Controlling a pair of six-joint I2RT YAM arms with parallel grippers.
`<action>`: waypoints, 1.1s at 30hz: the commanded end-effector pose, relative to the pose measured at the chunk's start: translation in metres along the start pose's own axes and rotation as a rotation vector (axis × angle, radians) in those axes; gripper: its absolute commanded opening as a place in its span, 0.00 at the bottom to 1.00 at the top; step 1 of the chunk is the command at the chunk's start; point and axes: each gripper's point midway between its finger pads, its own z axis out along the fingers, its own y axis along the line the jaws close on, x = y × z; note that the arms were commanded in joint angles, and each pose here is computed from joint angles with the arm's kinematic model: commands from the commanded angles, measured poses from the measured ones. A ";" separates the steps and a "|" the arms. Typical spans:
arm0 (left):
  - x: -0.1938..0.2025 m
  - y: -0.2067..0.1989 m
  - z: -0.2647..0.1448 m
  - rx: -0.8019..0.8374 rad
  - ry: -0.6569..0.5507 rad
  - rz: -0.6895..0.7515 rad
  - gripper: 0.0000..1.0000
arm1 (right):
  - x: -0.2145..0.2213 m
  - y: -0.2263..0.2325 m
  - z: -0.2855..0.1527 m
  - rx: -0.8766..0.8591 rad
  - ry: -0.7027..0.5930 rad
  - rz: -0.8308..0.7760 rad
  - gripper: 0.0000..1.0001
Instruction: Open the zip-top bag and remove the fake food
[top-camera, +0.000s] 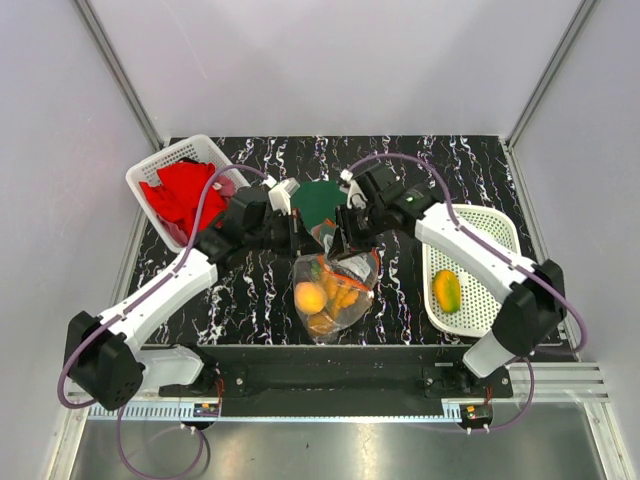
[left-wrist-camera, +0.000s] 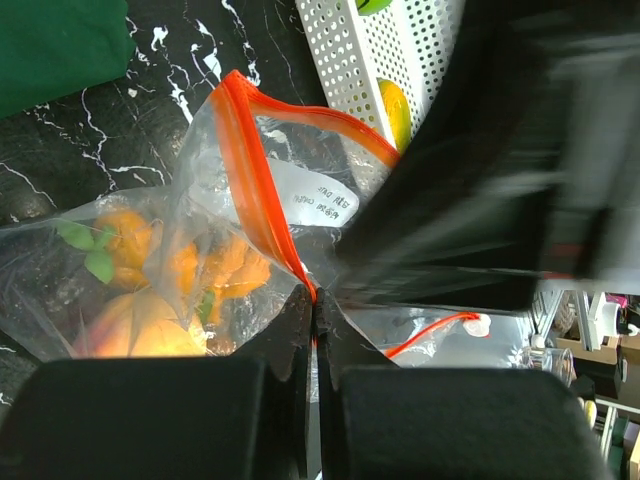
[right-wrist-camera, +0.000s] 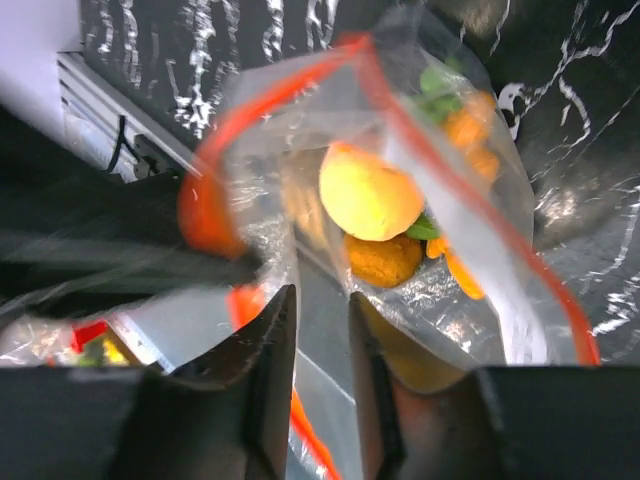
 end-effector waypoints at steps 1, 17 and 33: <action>-0.023 -0.033 -0.016 0.091 -0.078 0.058 0.00 | 0.000 -0.002 0.031 -0.061 0.010 0.062 0.33; -0.018 -0.013 0.008 0.058 -0.026 0.021 0.00 | 0.064 -0.088 0.089 0.213 0.187 0.058 0.41; 0.000 0.008 0.033 0.043 0.040 -0.030 0.00 | 0.075 -0.123 0.116 0.309 0.137 0.198 0.67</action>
